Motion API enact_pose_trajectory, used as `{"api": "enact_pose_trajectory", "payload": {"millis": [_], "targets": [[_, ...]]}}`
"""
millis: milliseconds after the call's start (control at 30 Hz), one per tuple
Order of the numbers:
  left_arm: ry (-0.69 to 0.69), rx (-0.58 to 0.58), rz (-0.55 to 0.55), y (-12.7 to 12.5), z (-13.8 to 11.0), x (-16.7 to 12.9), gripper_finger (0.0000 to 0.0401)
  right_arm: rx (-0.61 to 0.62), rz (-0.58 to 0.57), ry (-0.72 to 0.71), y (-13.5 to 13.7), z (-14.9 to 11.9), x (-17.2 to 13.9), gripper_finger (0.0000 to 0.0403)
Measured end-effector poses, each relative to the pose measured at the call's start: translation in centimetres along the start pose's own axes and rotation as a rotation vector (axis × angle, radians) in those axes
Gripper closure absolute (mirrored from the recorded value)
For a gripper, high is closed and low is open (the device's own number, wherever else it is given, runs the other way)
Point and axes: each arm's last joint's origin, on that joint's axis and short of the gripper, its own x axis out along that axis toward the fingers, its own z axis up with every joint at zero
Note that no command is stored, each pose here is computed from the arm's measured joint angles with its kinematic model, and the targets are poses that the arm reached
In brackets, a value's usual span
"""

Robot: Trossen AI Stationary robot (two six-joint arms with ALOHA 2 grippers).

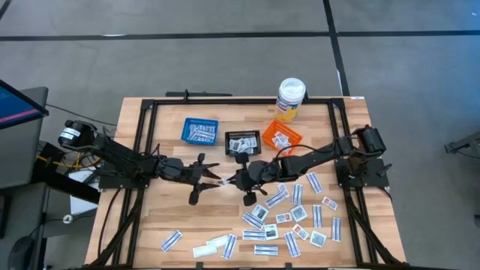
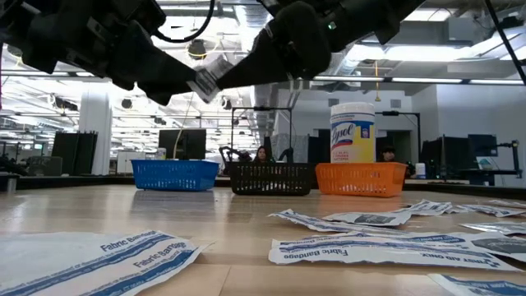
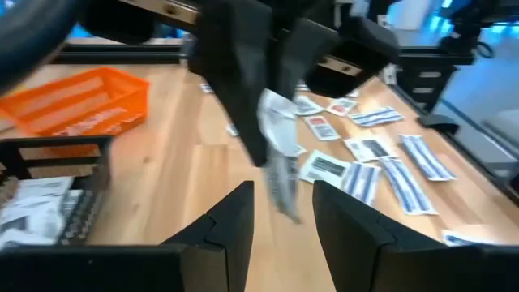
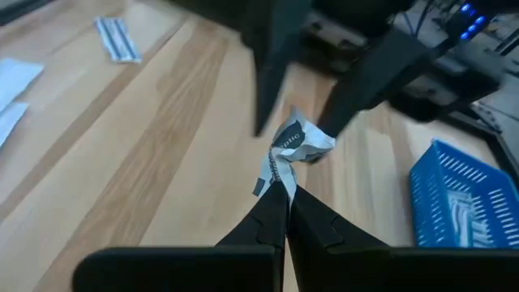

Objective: Pick & Place First Aid Supplies
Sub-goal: Put the towelette pack into the black bin

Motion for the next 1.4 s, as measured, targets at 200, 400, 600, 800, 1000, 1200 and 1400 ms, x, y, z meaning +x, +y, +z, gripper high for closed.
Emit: {"api": "enact_pose_trajectory", "payload": {"millis": [200, 400, 600, 800, 1000, 1200, 1400], "targets": [[-0.002, 0.000, -0.007, 0.0, 0.0, 0.0, 0.0279, 0.007, -0.012, 0.009, -0.5, -0.3, 0.1, 0.0402], [-0.034, 0.025, 0.031, 0.3, 0.3, 0.0, 0.0286, 0.011, -0.020, -0.002, -0.7, -0.3, 0.2, 0.0402], [-0.054, 0.022, 0.064, 1.2, 0.6, 0.1, 0.0292, 0.058, -0.039, -0.040, -1.1, 0.0, 0.2, 0.0402], [-0.056, 0.025, 0.049, 1.3, 0.6, 0.1, 0.0301, 0.156, -0.063, -0.034, -2.4, -0.4, 0.3, 0.0402], [-0.062, 0.089, 0.141, 1.5, 0.7, 0.1, 0.0320, 0.236, -0.083, -0.031, -3.2, -0.7, 0.4, 0.0402], [-0.064, 0.085, 0.225, 1.9, 0.7, 0.1, 0.0379, 0.239, -0.094, -0.026, -3.4, -0.8, 0.4, 0.0402], [-0.064, 0.085, 0.229, 1.9, 0.7, 0.0, 0.0383, 0.265, -0.090, -0.017, -3.4, -0.9, 0.4, 0.0402]]}}
